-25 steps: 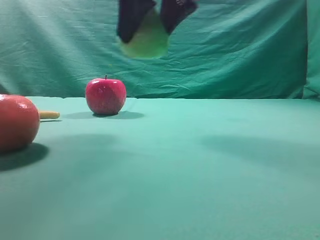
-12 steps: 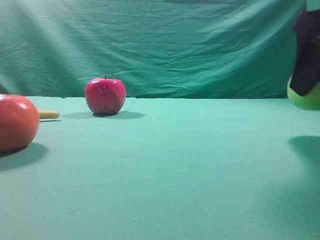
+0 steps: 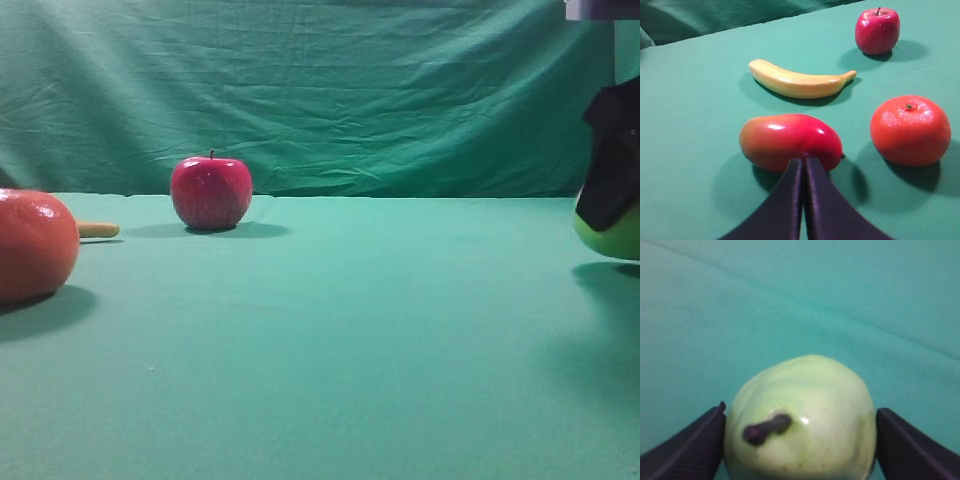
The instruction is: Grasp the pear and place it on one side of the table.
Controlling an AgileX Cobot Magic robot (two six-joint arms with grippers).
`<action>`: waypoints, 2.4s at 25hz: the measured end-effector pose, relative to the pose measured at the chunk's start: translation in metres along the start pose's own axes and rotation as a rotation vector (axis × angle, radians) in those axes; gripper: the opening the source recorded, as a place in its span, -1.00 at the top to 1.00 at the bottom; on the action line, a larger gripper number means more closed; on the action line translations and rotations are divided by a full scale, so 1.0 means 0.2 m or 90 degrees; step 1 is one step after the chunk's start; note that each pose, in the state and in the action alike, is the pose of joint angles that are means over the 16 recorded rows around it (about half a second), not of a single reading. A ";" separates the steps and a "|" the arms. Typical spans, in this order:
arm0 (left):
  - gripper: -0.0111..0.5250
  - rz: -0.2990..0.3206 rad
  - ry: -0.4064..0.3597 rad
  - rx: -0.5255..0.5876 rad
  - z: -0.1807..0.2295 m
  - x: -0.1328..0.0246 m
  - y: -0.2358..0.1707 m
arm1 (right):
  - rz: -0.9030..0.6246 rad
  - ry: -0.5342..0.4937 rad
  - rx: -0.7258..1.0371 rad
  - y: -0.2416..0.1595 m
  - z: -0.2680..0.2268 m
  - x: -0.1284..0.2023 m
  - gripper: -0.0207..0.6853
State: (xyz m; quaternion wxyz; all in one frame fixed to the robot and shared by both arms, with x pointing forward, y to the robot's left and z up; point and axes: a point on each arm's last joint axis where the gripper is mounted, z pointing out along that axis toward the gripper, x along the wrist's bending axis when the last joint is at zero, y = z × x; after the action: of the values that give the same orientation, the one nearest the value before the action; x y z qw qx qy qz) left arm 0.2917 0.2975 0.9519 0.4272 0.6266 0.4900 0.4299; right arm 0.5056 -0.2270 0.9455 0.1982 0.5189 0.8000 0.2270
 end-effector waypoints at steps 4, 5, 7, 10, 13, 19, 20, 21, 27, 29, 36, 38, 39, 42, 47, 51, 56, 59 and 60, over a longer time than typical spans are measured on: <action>0.96 0.000 0.000 0.000 0.00 0.00 0.00 | 0.002 0.000 -0.010 0.03 -0.06 0.00 -0.87; 0.96 0.000 0.000 0.000 0.00 0.00 0.00 | 0.002 0.000 -0.014 0.04 -0.08 0.00 -0.88; 0.96 0.000 0.000 0.000 0.00 0.00 0.00 | 0.004 0.000 -0.024 0.06 -0.14 0.00 -0.88; 0.96 0.000 0.000 0.000 0.00 0.00 0.00 | 0.011 0.000 -0.042 0.08 -0.25 -0.01 -0.76; 0.96 0.000 0.000 0.000 0.00 0.00 0.00 | 0.020 0.000 -0.065 0.10 -0.39 0.00 -0.49; 0.96 0.000 0.000 0.000 0.00 0.00 0.00 | 0.039 0.001 -0.111 0.07 -0.68 0.01 0.20; 0.96 0.000 0.000 0.000 0.00 0.00 0.00 | 0.041 0.001 -0.119 0.05 -0.73 0.01 0.32; 0.96 0.000 0.000 0.000 0.00 0.00 0.00 | 0.044 0.001 -0.127 0.04 -0.77 0.01 0.43; 0.96 0.000 0.000 0.000 0.00 0.00 0.00 | 0.051 0.007 -0.184 -0.08 -1.02 0.04 0.88; 0.96 0.000 0.000 0.000 0.00 0.00 0.00 | 0.051 0.011 -0.206 -0.12 -1.09 0.06 0.93; 0.96 0.000 0.000 0.000 0.00 0.00 0.00 | 0.046 0.026 -0.276 -0.28 -1.29 0.10 0.94; 0.96 0.000 0.000 0.000 0.00 0.00 0.00 | 0.044 0.030 -0.289 -0.32 -1.33 0.11 0.94; 0.96 0.000 0.000 0.000 0.00 0.00 0.00 | 0.042 0.032 -0.294 -0.34 -1.34 0.12 0.94; 0.96 0.000 0.000 0.000 0.00 0.00 0.00 | 0.038 0.032 -0.304 -0.38 -1.37 0.12 0.94; 0.96 0.000 0.000 0.000 0.00 0.00 0.00 | 0.037 0.011 -0.331 -0.43 -1.38 0.12 0.94; 0.96 0.000 0.000 0.000 0.00 0.00 0.00 | 0.046 -0.024 -0.361 -0.48 -1.32 0.11 0.94; 0.96 0.000 0.000 0.000 0.00 0.00 0.00 | 0.067 -0.081 -0.398 -0.58 -1.18 0.10 0.94; 0.96 0.000 0.000 0.000 0.00 0.00 0.00 | 0.081 -0.111 -0.412 -0.65 -1.06 0.10 0.94; 0.96 0.000 0.000 0.000 0.00 0.00 0.00 | 0.085 -0.120 -0.413 -0.68 -1.02 0.10 0.94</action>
State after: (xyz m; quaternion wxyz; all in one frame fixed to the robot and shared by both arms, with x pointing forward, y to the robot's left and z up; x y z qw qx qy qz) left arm 0.2917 0.2975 0.9519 0.4272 0.6266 0.4900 0.4299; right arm 0.2847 -0.2905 1.0329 0.4105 0.4991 0.6285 0.4329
